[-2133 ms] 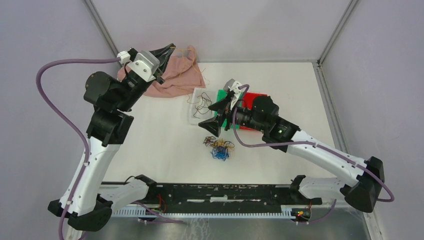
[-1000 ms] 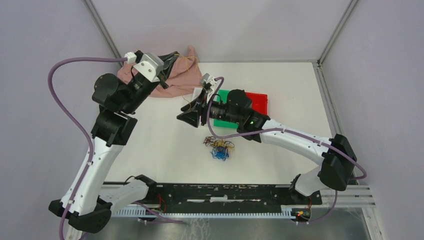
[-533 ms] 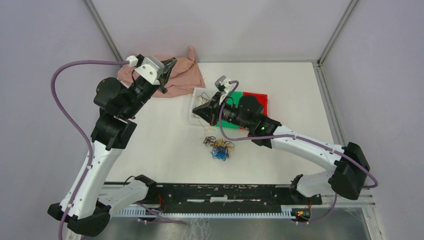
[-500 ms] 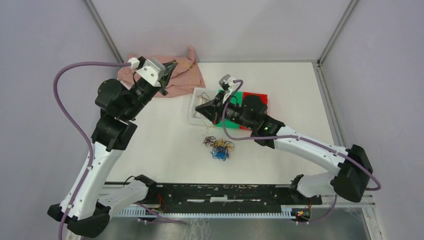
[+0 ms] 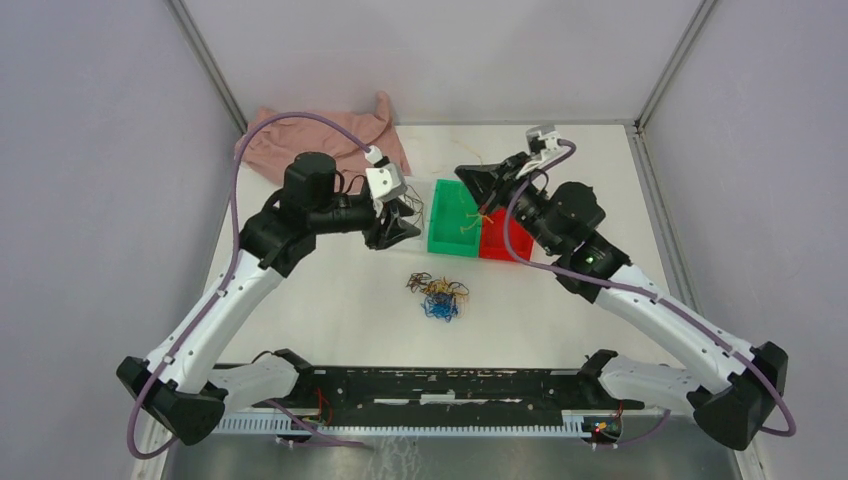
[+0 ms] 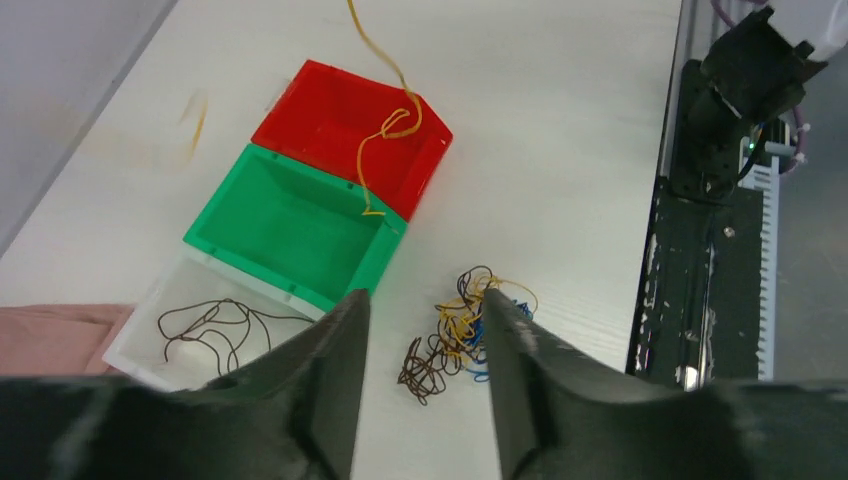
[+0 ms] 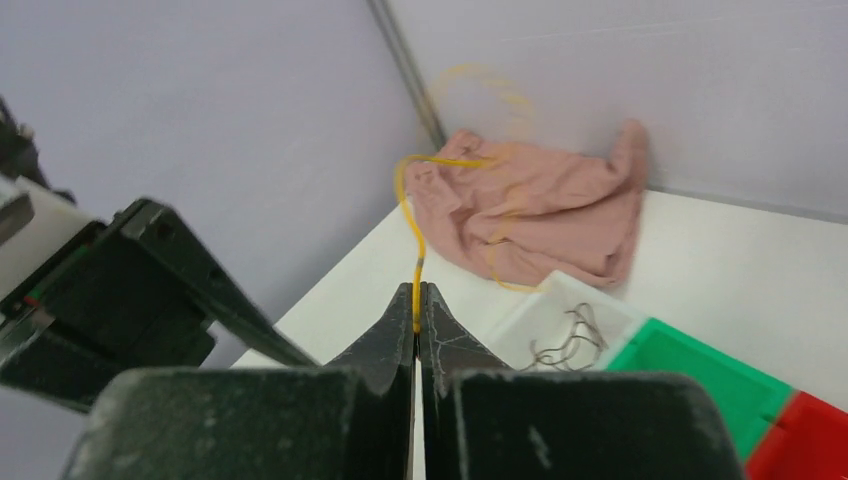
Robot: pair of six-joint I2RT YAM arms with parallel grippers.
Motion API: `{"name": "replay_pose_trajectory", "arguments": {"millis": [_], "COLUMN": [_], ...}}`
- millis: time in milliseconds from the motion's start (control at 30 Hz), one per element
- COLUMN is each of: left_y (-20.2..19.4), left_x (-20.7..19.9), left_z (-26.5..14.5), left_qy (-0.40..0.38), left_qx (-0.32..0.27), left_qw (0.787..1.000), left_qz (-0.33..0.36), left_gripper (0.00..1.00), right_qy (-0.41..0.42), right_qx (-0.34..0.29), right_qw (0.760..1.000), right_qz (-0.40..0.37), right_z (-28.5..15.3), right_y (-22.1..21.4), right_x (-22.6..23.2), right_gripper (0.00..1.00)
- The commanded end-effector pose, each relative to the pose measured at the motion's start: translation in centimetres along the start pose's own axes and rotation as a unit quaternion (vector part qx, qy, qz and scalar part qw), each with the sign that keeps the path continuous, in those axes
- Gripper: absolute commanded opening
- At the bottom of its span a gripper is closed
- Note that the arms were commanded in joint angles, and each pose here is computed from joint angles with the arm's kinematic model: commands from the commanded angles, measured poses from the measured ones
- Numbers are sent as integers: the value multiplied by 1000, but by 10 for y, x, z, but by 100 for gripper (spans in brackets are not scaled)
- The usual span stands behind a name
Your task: Untangle the cables
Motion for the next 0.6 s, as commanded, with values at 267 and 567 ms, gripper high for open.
{"name": "replay_pose_trajectory", "arguments": {"millis": [267, 567], "left_y": [-3, 11], "left_x": [-14, -4], "left_z": [-22, -25], "left_qy": [-32, 3], "left_qx": [48, 20], "left_qw": [997, 997], "left_qz": [51, 69], "left_gripper": [80, 89], "right_qy": [-200, -238], "right_qx": [-18, 7], "right_qw": [972, 965], "right_qz": [-120, -110], "right_z": [-49, -47], "right_y": [43, 27], "right_x": [-86, -111], "right_gripper": [1, 1]}}
Point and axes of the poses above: each gripper's point midway between its finger pads, its own z axis out along the fingers, its own x axis along the line the jaws close on, y = z × x, the point moved 1 cm from there along -z, back along the fingers, and after that the axes turned 11 degrees about z, right-handed, at the moved point
